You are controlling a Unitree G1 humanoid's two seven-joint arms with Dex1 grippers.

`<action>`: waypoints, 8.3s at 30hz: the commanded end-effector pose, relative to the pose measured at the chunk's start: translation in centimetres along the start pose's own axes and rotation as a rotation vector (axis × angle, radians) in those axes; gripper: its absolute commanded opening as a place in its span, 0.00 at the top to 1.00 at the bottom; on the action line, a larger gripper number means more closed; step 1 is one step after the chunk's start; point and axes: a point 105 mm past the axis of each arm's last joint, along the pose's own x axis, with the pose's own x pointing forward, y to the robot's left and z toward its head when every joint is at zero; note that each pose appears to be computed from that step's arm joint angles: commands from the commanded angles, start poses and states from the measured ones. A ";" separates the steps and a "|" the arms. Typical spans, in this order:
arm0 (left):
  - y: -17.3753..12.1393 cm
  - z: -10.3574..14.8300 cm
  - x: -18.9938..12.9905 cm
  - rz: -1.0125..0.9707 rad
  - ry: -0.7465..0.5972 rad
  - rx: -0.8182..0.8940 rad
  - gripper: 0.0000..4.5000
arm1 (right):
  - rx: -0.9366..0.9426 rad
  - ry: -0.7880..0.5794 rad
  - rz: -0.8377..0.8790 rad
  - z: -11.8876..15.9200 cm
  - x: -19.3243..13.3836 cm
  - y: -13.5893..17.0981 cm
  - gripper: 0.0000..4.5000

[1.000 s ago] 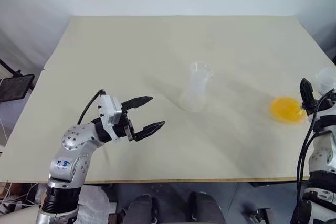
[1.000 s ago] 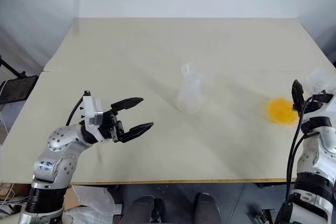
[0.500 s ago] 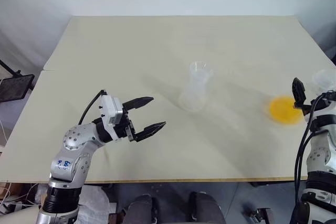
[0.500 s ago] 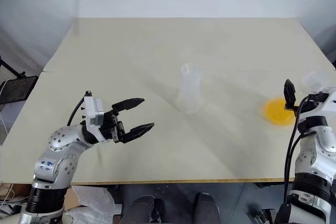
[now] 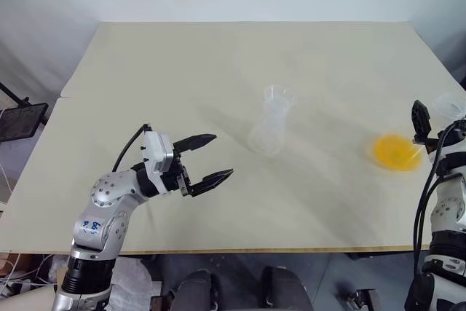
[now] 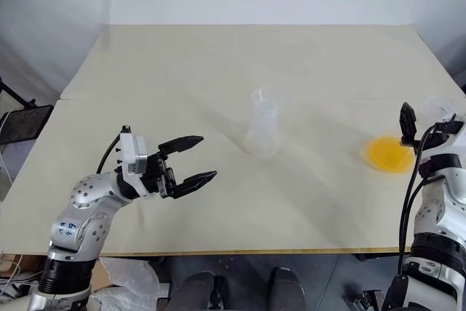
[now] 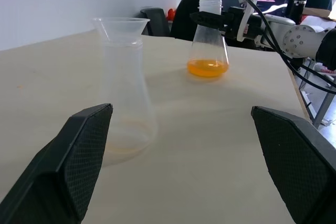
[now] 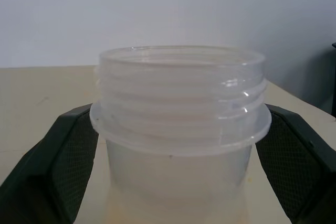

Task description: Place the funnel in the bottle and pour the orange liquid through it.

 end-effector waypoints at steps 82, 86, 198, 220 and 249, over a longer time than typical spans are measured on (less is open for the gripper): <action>2.1 0.5 7.2 0.089 -0.086 0.108 0.00 | -1.375 -0.610 0.540 7.4 3.2 23.3 0.44; 2.1 0.5 7.4 0.091 -0.090 0.104 0.00 | -1.401 -0.638 0.544 7.8 3.4 23.4 0.44; 1.5 1.0 8.3 0.141 -0.182 0.084 0.00 | -1.657 -0.856 0.538 8.0 3.8 24.1 0.44; 1.5 0.6 6.6 0.166 -0.156 0.099 0.00 | -1.652 -0.883 0.535 8.0 3.8 24.1 0.44; 0.7 1.5 2.0 0.204 -0.119 0.143 0.00 | -1.582 -0.911 0.547 8.2 3.6 24.7 0.44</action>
